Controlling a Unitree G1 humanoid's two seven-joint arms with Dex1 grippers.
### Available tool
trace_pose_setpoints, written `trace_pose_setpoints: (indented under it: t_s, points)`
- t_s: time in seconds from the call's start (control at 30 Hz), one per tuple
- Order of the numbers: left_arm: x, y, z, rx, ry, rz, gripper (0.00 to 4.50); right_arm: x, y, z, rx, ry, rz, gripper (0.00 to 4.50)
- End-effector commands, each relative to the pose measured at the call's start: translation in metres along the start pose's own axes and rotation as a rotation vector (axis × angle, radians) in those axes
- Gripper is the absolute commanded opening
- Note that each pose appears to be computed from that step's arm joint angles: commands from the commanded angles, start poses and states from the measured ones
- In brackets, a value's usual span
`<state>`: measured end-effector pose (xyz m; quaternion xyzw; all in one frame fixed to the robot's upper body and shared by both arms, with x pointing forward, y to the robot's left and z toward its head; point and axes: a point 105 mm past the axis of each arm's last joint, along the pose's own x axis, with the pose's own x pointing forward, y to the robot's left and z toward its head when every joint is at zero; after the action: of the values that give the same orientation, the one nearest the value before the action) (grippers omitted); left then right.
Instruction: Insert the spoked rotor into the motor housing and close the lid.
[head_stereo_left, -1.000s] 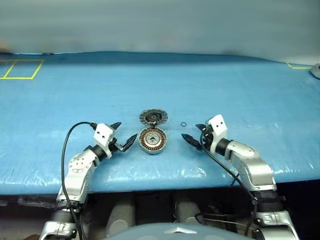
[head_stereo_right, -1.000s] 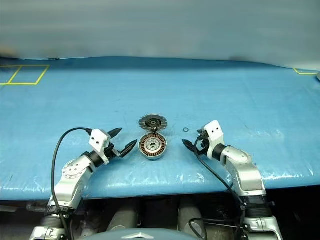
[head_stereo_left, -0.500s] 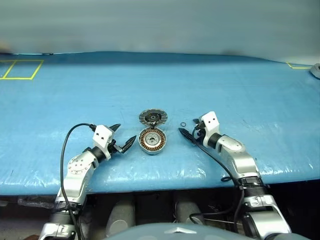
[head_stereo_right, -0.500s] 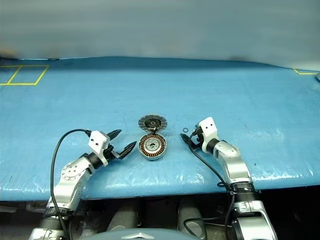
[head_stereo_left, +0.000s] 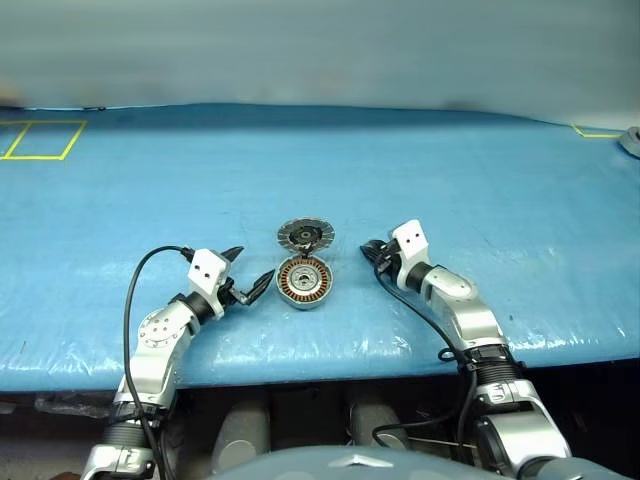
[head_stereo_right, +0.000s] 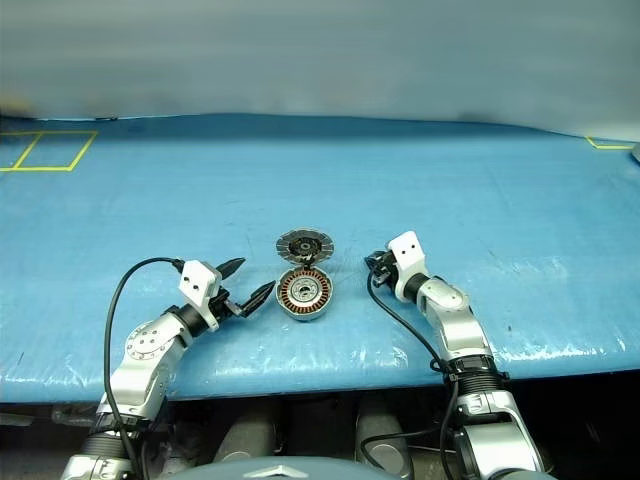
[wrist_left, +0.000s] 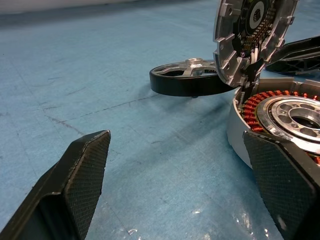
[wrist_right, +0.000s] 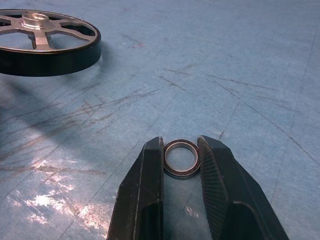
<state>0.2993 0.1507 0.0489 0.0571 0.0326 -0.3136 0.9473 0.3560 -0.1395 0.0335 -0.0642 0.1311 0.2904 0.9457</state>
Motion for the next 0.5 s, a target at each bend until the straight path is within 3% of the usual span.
trace_pose_setpoints:
  t_s: [0.03, 0.23, 0.5]
  points:
    - [0.001, -0.003, 0.007, 0.018, -0.028, -0.033, 4.50, -0.006, 0.002, -0.018, 0.031, 0.060, 0.010, 0.66]
    - [-0.005, -0.009, 0.012, 0.060, -0.084, -0.069, 4.50, -0.016, 0.003, -0.003, 0.034, -0.001, 0.030, 0.66]
    - [-0.017, -0.018, 0.004, 0.082, -0.084, -0.158, 4.50, -0.047, 0.039, 0.041, -0.050, -0.094, 0.302, 0.66]
